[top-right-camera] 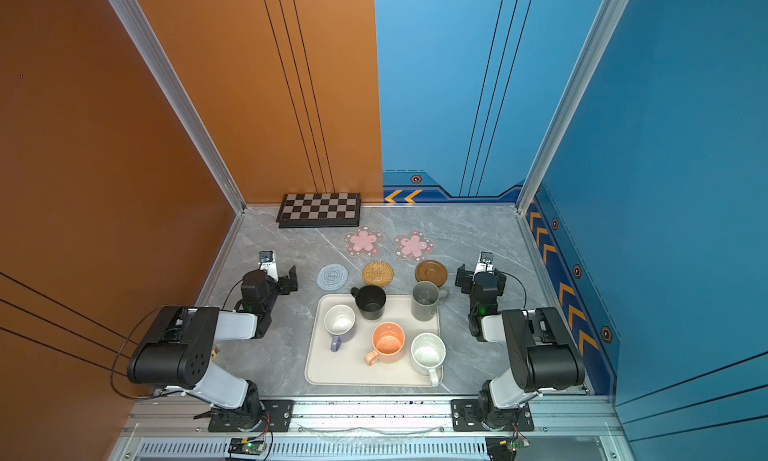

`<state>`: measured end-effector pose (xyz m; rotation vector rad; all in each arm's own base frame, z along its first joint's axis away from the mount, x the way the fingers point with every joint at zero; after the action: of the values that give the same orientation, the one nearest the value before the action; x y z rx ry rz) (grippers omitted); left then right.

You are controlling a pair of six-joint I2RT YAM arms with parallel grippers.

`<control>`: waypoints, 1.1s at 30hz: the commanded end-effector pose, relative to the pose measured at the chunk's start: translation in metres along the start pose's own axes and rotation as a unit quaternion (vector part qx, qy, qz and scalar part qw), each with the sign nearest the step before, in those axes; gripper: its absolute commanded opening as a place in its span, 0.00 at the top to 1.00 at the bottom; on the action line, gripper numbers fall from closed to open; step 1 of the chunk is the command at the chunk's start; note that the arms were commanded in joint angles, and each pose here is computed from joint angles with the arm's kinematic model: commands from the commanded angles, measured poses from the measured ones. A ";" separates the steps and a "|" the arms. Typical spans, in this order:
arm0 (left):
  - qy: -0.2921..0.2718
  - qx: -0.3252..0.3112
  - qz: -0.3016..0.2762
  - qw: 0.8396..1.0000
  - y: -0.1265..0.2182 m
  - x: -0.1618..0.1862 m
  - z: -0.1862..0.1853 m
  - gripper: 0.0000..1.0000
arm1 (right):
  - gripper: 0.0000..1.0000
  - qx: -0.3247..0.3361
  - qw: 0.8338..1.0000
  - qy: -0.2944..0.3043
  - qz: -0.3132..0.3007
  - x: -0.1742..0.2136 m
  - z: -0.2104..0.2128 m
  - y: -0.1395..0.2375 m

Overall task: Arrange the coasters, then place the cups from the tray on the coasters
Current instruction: 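Raise both arms and move grippers forward over the coasters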

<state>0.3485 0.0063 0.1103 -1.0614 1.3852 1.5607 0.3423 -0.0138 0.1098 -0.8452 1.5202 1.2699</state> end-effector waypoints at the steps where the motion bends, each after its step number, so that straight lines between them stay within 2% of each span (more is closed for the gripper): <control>1: 0.000 -0.043 -0.009 0.999 0.010 -0.016 0.010 0.02 | 0.00 -0.003 1.000 -0.002 -0.001 -0.001 0.000 -0.002; 6: -0.007 -0.074 -0.022 0.997 0.025 -0.039 0.011 0.02 | 0.00 0.009 1.000 -0.007 -0.001 -0.004 -0.003 -0.002; 9: 0.024 -0.066 -0.050 0.996 0.039 -0.063 0.010 0.02 | 0.00 0.006 1.000 -0.023 0.004 -0.011 -0.009 -0.001; 12: 0.051 -0.056 -0.048 0.996 0.046 -0.087 0.009 0.02 | 0.00 -0.001 1.000 -0.028 0.013 -0.020 -0.011 0.001; 14: 0.053 -0.011 -0.036 0.998 0.047 -0.100 -0.001 0.02 | 0.00 -0.008 1.000 -0.025 0.014 -0.027 -0.009 0.004; 16: 0.066 0.041 0.000 0.997 0.043 -0.111 -0.011 0.02 | 0.01 -0.026 0.999 -0.018 0.015 -0.037 -0.005 0.009; 18: 0.056 0.076 0.023 0.995 0.042 -0.118 -0.022 0.02 | 0.00 -0.036 0.999 -0.020 0.003 -0.051 -0.003 0.015; 22: 0.046 0.123 0.020 0.991 0.044 -0.128 -0.041 0.02 | 0.00 -0.038 0.999 -0.021 -0.019 -0.084 -0.002 0.029; 28: 0.091 0.094 0.070 0.989 0.036 -0.132 -0.040 0.02 | 0.00 -0.061 0.998 0.004 -0.024 -0.114 0.007 0.047; 33: 0.103 0.081 0.074 0.989 0.031 -0.132 -0.048 0.02 | 0.00 -0.066 0.998 0.003 -0.017 -0.127 0.008 0.059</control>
<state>0.3699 -0.0433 0.2433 -1.0383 1.6952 1.4202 0.3349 -0.0059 0.2495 -0.9597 1.3819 1.2922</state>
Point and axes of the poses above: each gripper's point midway between its finger pads, its own y axis back along the fingers, its own z axis along the line the jaws close on, x = y × z, the point moved 5 cm from there along y, back along the fingers, and after that the axes turned 1 degree about -y, right-handed, at the moved point
